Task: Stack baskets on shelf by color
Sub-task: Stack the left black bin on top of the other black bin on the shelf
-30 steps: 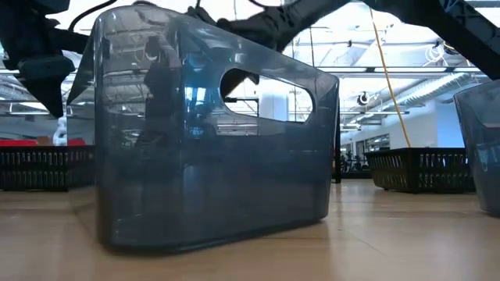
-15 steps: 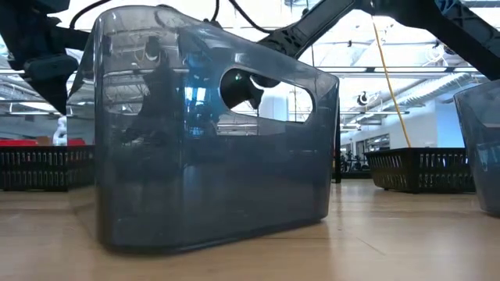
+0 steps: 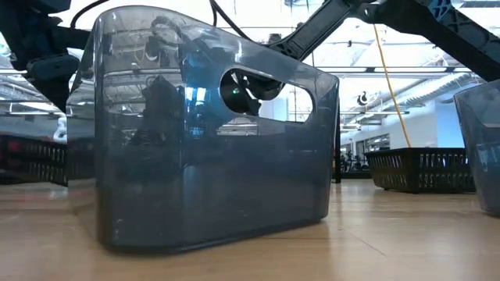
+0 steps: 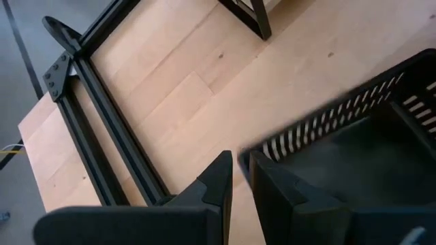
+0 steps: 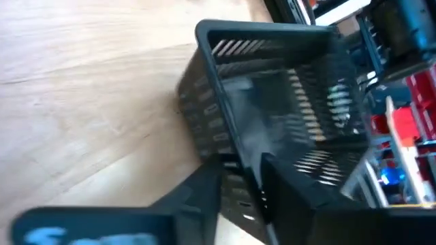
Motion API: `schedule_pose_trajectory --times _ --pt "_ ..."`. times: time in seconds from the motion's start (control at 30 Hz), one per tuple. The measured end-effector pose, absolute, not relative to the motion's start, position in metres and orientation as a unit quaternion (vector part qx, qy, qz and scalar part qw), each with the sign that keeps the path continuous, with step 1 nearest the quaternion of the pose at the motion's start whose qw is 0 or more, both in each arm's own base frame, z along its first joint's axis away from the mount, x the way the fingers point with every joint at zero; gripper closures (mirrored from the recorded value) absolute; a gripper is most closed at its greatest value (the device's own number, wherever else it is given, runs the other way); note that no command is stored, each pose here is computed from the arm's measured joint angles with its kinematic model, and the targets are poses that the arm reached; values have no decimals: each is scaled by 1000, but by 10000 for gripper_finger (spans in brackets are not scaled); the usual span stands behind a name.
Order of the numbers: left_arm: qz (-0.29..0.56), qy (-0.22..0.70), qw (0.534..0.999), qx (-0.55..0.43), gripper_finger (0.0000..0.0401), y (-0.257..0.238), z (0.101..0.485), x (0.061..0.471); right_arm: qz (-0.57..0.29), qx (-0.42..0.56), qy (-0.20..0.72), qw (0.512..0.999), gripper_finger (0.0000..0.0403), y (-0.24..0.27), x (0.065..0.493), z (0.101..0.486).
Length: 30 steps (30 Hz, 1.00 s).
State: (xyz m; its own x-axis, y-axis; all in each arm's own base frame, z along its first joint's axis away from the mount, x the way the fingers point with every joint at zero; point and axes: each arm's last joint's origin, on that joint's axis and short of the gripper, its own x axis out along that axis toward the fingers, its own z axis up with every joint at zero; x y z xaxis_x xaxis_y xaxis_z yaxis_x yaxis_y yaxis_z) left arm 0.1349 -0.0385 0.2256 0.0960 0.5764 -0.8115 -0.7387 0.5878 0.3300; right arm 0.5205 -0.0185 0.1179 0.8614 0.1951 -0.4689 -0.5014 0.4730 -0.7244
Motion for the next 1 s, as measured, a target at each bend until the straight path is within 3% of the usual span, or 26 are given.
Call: schedule_pose_trajectory --times 0.17,0.33,0.6,0.83,1.0 --pt "447 508 732 -77 345 -37 226 135 221 -438 194 850 391 -13 515 126" --pt "448 528 716 -84 345 -36 225 132 254 -406 211 852 391 5 499 173" --pt "464 528 705 -93 345 -35 226 129 232 -314 232 891 398 16 447 281" --pt "467 524 706 -97 345 -35 226 130 18 -279 249 927 399 -3 400 356" --pt "467 523 706 -99 345 -35 226 130 -124 -238 286 920 400 -41 384 367"
